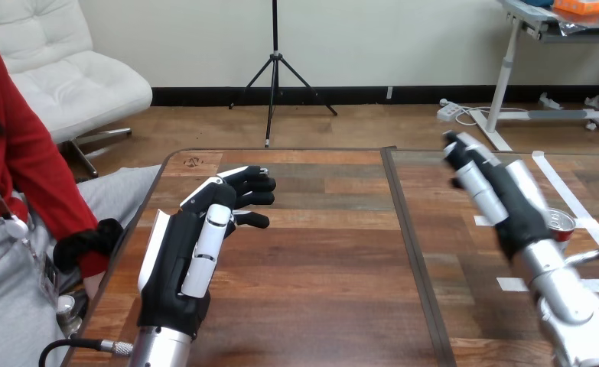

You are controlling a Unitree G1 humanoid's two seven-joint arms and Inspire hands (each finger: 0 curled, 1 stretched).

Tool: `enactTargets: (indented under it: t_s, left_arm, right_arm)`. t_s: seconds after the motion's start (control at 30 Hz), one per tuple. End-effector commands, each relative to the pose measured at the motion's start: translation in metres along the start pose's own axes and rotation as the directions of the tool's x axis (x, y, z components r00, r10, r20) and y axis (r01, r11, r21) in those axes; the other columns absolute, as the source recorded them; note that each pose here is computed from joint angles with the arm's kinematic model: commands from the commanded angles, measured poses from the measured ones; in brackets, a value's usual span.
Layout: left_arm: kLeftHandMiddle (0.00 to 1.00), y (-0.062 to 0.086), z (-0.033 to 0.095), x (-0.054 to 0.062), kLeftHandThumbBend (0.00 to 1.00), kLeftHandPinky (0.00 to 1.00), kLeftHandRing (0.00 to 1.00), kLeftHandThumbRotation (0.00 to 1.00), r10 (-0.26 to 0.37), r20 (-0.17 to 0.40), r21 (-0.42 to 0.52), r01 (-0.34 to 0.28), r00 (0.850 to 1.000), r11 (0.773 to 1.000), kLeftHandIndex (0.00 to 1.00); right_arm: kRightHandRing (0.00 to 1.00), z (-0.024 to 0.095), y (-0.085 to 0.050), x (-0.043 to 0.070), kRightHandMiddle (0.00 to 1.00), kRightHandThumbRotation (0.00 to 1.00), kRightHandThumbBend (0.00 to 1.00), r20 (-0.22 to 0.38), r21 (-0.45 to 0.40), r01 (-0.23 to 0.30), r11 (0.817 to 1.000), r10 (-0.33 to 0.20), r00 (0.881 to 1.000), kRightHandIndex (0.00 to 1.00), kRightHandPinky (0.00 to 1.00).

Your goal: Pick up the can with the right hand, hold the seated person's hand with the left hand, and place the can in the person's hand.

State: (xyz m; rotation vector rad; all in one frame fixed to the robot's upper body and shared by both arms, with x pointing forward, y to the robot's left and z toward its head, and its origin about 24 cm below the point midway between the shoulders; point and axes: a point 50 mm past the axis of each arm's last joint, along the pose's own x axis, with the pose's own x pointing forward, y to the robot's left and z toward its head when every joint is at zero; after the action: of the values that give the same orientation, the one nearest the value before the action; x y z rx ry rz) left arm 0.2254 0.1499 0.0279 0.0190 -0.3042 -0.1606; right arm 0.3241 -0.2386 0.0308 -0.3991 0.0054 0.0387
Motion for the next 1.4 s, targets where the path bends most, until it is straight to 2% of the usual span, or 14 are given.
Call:
enactTargets:
  t_s: [0.0, 0.17, 0.33, 0.53, 0.7, 1.07, 1.37]
  left_arm:
    - [0.7, 0.0, 0.013, 0.016, 0.48, 0.59, 0.7, 0.96, -0.003, 0.076, 0.007, 0.002, 0.997, 1.0, 0.69]
    - [0.7, 0.0, 0.013, 0.016, 0.48, 0.58, 0.69, 0.96, -0.007, 0.075, 0.001, 0.007, 0.997, 1.0, 0.69]
    - [0.7, 0.0, 0.013, 0.016, 0.47, 0.58, 0.69, 0.96, -0.011, 0.077, -0.007, 0.011, 0.997, 1.0, 0.69]
    - [0.7, 0.0, 0.013, 0.016, 0.47, 0.58, 0.69, 0.95, -0.007, 0.076, -0.004, 0.008, 0.997, 1.0, 0.68]
    - [0.7, -0.001, 0.013, 0.016, 0.46, 0.58, 0.69, 0.95, -0.006, 0.074, 0.001, 0.006, 0.997, 1.0, 0.68]
    - [0.7, -0.001, 0.013, 0.016, 0.45, 0.58, 0.69, 0.95, -0.004, 0.074, -0.006, 0.005, 0.997, 1.0, 0.68]
    - [0.7, -0.001, 0.013, 0.017, 0.45, 0.59, 0.69, 0.95, -0.004, 0.074, -0.008, 0.005, 0.997, 1.0, 0.68]
  right_arm:
    - [0.94, 0.052, -0.033, 0.033, 0.95, 1.0, 0.8, 0.154, -0.063, 0.126, 0.99, -0.115, 0.981, 0.94, 0.86]
    - [0.94, 0.055, -0.041, 0.035, 0.95, 1.0, 0.82, 0.152, -0.142, 0.172, 0.975, -0.15, 0.977, 0.94, 0.86]
    - [0.93, 0.057, -0.048, 0.038, 0.95, 0.97, 0.8, 0.129, -0.165, 0.2, 0.966, -0.18, 0.975, 0.94, 0.84]
    - [0.92, 0.057, -0.055, 0.041, 0.96, 0.87, 0.82, 0.097, -0.195, 0.224, 0.955, -0.208, 0.973, 0.96, 0.81]
    - [0.92, 0.056, -0.059, 0.041, 0.95, 0.8, 0.88, 0.069, -0.209, 0.236, 0.949, -0.226, 0.972, 0.97, 0.81]
    - [0.95, 0.05, -0.068, 0.041, 0.98, 0.61, 0.99, 0.013, -0.274, 0.271, 0.923, -0.278, 0.96, 1.0, 0.81]
    - [0.96, 0.043, -0.074, 0.038, 0.99, 0.48, 1.0, -0.03, -0.308, 0.278, 0.91, -0.301, 0.953, 1.0, 0.8]
